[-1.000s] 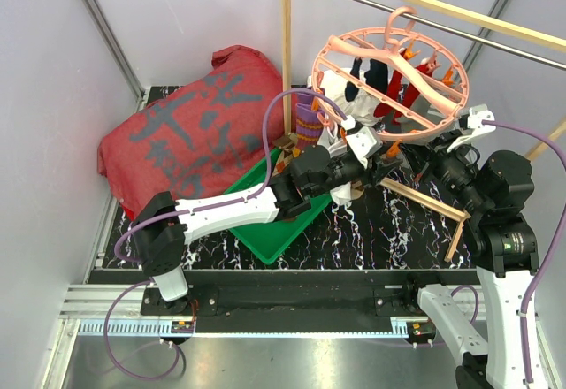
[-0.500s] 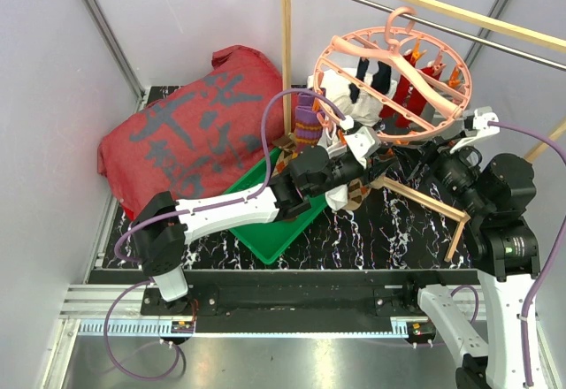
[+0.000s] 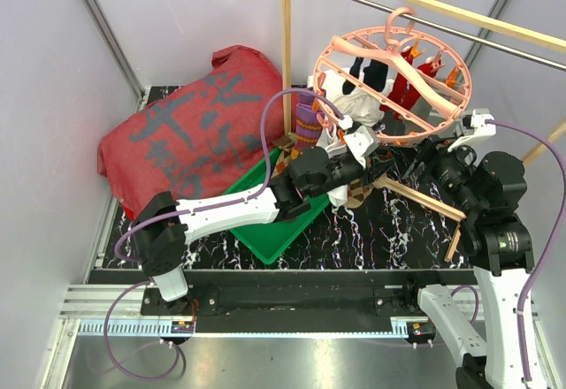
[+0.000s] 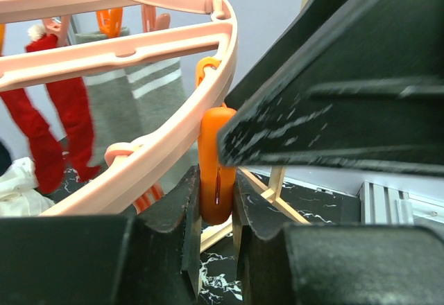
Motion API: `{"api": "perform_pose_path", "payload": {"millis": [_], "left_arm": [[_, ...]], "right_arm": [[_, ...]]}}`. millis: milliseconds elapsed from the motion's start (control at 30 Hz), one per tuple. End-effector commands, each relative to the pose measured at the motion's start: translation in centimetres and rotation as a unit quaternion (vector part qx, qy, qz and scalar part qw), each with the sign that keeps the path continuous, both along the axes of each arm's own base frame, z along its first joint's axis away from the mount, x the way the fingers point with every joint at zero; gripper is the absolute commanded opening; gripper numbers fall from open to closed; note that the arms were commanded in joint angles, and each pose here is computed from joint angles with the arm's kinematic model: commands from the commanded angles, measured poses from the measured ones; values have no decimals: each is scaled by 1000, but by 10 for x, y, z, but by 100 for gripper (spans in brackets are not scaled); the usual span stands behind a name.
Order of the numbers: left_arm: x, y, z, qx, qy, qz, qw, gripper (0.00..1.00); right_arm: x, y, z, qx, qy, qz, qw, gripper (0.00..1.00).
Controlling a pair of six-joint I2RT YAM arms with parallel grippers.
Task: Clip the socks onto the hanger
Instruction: Open the clamp at the hanger.
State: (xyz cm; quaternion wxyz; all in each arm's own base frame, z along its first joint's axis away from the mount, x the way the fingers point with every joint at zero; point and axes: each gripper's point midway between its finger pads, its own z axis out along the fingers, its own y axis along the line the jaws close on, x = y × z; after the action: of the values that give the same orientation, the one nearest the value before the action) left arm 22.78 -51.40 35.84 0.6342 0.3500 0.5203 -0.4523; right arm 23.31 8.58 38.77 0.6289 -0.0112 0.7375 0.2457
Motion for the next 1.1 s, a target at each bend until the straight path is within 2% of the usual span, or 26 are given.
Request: {"api": "perform_pose_path", "payload": {"millis": [0,233,500,600,633,733,767,833,867,933,967,1067], "left_arm": [[-16,10,49,-57,-20,-19,998,2],[-23,5,47,-56,-17,-28,998,2],[-28,0,41,-50,-11,-39,998,5],[-28,1,41,-51,-8,-39,998,13],[-30,3,43,-54,-10,-39,998,16],[-31,12,50,-61,-13,-32,998,31],[-31,15,48,-58,-13,-30,998,40],[-34,27,58,-67,-16,-24,997,48],[-34,32,54,-63,-16,-20,998,55],[-36,50,68,-73,-19,-6,997,61],[-34,56,62,-64,-15,6,998,66],[-32,84,61,-51,0,30,998,73]], "right_arm": [[2,11,5,6,-12,30,999,70],[8,14,3,7,-12,38,999,59],[6,14,11,5,-26,40,999,38],[4,14,14,5,-30,41,999,30],[4,14,14,4,-31,41,999,23],[4,12,14,1,-32,36,999,14],[4,11,13,-2,-30,34,999,13],[5,9,10,-7,-28,27,999,9],[5,7,8,-13,-26,24,999,5],[6,3,7,-19,-25,13,999,2],[6,1,5,-26,-24,9,999,0],[9,-5,3,-36,-20,-7,999,0]]}}
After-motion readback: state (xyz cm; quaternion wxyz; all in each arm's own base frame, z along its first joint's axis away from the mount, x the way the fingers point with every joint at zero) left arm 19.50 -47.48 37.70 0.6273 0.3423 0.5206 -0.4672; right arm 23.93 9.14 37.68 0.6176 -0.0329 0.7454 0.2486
